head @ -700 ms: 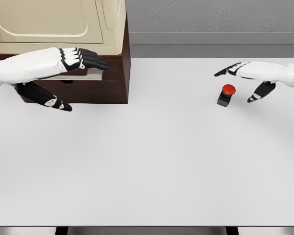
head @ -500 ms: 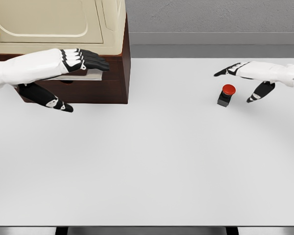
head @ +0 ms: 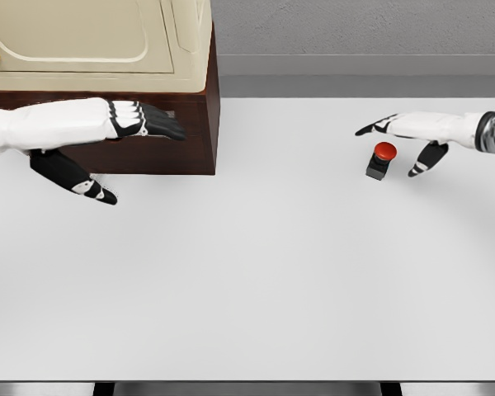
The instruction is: Open the cabinet drawer with left arm, and place a switch into the drawer with right arm
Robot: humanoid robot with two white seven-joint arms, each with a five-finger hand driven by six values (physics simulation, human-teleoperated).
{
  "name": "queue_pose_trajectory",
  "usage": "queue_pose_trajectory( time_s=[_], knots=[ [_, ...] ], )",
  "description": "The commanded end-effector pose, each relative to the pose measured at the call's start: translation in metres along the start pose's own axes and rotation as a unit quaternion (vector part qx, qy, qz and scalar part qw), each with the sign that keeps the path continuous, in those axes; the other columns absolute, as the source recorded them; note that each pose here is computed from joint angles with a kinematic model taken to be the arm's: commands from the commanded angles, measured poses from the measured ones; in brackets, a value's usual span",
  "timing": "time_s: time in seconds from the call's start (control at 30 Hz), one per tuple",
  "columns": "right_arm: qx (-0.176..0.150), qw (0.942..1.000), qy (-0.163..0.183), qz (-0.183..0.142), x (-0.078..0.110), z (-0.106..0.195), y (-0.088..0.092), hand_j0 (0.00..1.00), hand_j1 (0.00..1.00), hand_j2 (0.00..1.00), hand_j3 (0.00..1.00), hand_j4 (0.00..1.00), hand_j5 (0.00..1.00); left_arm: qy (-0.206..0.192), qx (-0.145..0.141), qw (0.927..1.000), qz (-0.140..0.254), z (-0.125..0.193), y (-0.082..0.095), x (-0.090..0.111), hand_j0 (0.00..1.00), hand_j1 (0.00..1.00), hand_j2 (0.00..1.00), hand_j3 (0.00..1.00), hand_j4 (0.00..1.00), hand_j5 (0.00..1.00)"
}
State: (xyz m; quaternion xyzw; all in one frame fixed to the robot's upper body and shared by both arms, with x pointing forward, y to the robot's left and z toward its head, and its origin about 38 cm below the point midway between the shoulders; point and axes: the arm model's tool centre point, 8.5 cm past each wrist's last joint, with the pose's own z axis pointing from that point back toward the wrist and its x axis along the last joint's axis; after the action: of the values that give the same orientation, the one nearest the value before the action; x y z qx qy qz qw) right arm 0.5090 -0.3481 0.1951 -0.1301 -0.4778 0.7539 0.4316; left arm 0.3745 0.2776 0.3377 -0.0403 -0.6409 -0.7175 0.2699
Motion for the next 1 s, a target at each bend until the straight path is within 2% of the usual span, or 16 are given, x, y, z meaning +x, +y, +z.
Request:
queue_pose_trajectory(
  time_s=[0.0,0.07,0.13,0.2,0.27,0.33,0.37,0.43,0.47,0.6,0.77,0.8,0.87,0.97],
  knots=[
    [0.009,0.9999,-0.002,0.004,0.003,-0.007,0.003,1.0,1.0,1.0,1.0,1.0,1.0,0.02,-0.037,0.9989,0.022,0.003,-0.005,-0.004,1.0,1.0,1.0,1.0,1.0,1.0],
    [0.009,0.9999,-0.002,0.004,0.003,-0.007,0.002,1.0,1.0,1.0,1.0,1.0,1.0,0.021,-0.029,0.9992,0.016,0.0,0.007,0.0,1.0,1.0,1.0,1.0,1.0,1.0],
    [0.008,0.9999,-0.006,0.005,0.006,-0.01,0.002,1.0,1.0,1.0,1.0,1.0,1.0,0.051,-0.016,0.9983,0.024,0.003,0.024,-0.001,1.0,1.0,1.0,1.0,1.0,1.0],
    [0.011,0.9999,-0.009,0.006,0.008,-0.014,0.003,1.0,1.0,1.0,1.0,1.0,1.0,0.069,0.004,0.9954,0.065,0.006,0.036,-0.003,1.0,1.0,1.0,1.0,1.0,1.0],
    [0.014,0.9998,-0.011,0.007,0.01,-0.016,0.004,0.99,0.99,0.99,0.99,0.99,0.99,0.05,0.021,0.9943,0.092,0.008,0.04,0.001,1.0,1.0,1.0,1.0,1.0,1.0],
    [0.018,0.9996,-0.004,0.019,0.009,-0.016,0.0,0.94,0.94,0.94,0.94,0.94,0.94,0.035,0.035,0.9913,0.122,0.009,0.043,0.003,1.0,1.0,1.0,1.0,1.0,1.0],
    [0.019,0.9996,-0.002,0.022,0.009,-0.016,-0.001,0.89,0.89,0.89,0.89,0.89,0.89,0.042,0.036,0.9887,0.139,0.009,0.041,0.0,1.0,1.0,1.0,1.0,1.0,1.0],
    [0.018,0.9996,-0.002,0.023,0.009,-0.016,-0.002,0.87,0.87,0.87,0.87,0.87,0.87,0.106,0.029,0.9763,0.186,0.013,0.037,-0.013,1.0,1.0,1.0,1.0,1.0,1.0],
    [0.018,0.9995,-0.001,0.024,0.009,-0.016,-0.003,0.86,0.86,0.86,0.86,0.86,0.86,0.117,0.028,0.9735,0.194,0.014,0.036,-0.015,1.0,1.0,1.0,1.0,1.0,1.0],
    [0.023,0.9992,0.004,0.031,0.008,-0.015,-0.002,0.85,0.85,0.85,0.85,0.85,0.85,0.12,0.018,0.9715,0.203,0.012,0.027,-0.019,1.0,1.0,1.0,1.0,1.0,1.0],
    [0.026,0.9992,0.005,0.03,0.007,-0.016,0.0,0.84,0.84,0.84,0.84,0.84,0.84,0.125,0.016,0.9714,0.201,0.012,0.026,-0.02,1.0,1.0,1.0,1.0,1.0,1.0],
    [0.027,0.9992,0.006,0.029,0.006,-0.015,0.0,0.84,0.84,0.84,0.84,0.84,0.84,0.137,0.017,0.9692,0.204,0.018,0.025,-0.021,1.0,1.0,1.0,1.0,1.0,1.0],
    [0.03,0.9991,0.005,0.029,0.007,-0.017,0.002,0.83,0.83,0.83,0.83,0.83,0.83,0.177,0.015,0.9586,0.223,0.028,0.023,-0.028,1.0,1.0,1.0,1.0,1.0,1.0],
    [0.03,0.9991,0.007,0.029,0.006,-0.016,0.002,0.8,0.8,0.8,0.8,0.8,0.8,0.187,0.016,0.9556,0.227,0.032,0.023,-0.029,1.0,1.0,1.0,1.0,1.0,1.0]
  ],
)
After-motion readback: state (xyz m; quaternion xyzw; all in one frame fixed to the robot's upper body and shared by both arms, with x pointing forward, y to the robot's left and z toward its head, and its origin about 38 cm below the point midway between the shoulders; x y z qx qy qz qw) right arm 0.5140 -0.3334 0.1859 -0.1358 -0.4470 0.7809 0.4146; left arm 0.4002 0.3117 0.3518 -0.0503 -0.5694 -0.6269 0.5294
